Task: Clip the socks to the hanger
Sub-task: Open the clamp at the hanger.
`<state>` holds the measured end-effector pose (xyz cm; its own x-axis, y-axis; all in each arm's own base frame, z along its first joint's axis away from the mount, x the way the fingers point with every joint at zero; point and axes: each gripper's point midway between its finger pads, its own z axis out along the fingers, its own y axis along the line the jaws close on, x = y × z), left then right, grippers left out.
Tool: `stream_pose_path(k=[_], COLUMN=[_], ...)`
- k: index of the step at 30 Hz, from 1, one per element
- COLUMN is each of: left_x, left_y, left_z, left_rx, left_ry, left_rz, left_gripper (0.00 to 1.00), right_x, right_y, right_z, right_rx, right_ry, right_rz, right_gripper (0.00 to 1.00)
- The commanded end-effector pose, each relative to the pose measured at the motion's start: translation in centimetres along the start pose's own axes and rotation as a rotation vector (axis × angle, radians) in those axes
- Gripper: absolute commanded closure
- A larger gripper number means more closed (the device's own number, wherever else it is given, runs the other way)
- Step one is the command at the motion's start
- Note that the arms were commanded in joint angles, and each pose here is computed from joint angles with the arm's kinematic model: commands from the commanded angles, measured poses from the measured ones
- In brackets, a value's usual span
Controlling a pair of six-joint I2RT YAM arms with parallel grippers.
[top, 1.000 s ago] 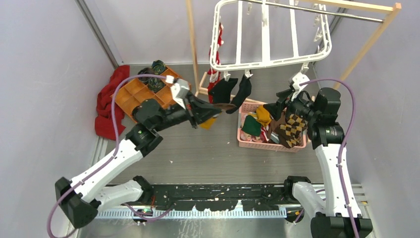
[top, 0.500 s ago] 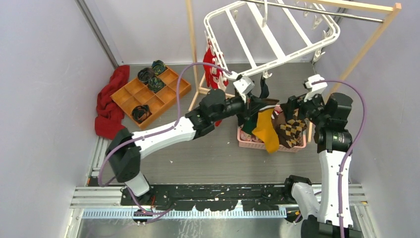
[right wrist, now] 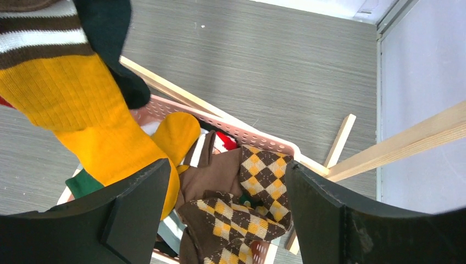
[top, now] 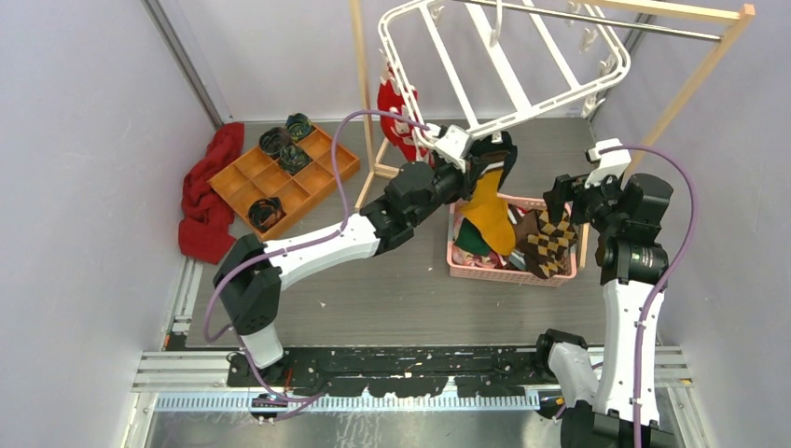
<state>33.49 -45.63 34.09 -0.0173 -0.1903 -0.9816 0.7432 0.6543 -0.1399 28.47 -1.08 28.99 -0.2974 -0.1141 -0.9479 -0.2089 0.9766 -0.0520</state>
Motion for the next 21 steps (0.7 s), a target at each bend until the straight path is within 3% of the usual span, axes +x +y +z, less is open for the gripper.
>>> stream_pose_path(k=[1,8,13,16,21], left_x=[-6.2,-7.2,-8.5,-9.1,-9.2], left_y=[4.1,8.3,10.4,9.9,6.5], left_z=[-2.3,-5.8,-8.1,-8.9,-10.6], left_rx=[-0.133,-0.214,-0.238,-0.179,-0.005], left_ry=[-0.155,-0.154,-0.159,-0.142,-0.082], left_rz=[-0.009,-0.017,-0.027,-0.030,-0.044], left_gripper=[1.00,1.00,1.00,1.00,1.00], right_x=[-3.2,-3.8,-2.7,-1.2,-0.7], right_y=[-0.5,2.3,7.8,10.7,11.5], right_z=[-0.7,-1.2,-3.6,-5.8,-6.5], right_rx=[0.016,-0.159,-0.491,-0.664,-0.706], right_ry=[-0.081,-0.083,-0.080,-0.067,-0.064], right_rz=[-0.035,-0.105,-0.207,-0.245,-0.255], right_gripper=[0.18,0.17,0.16,0.15,0.15])
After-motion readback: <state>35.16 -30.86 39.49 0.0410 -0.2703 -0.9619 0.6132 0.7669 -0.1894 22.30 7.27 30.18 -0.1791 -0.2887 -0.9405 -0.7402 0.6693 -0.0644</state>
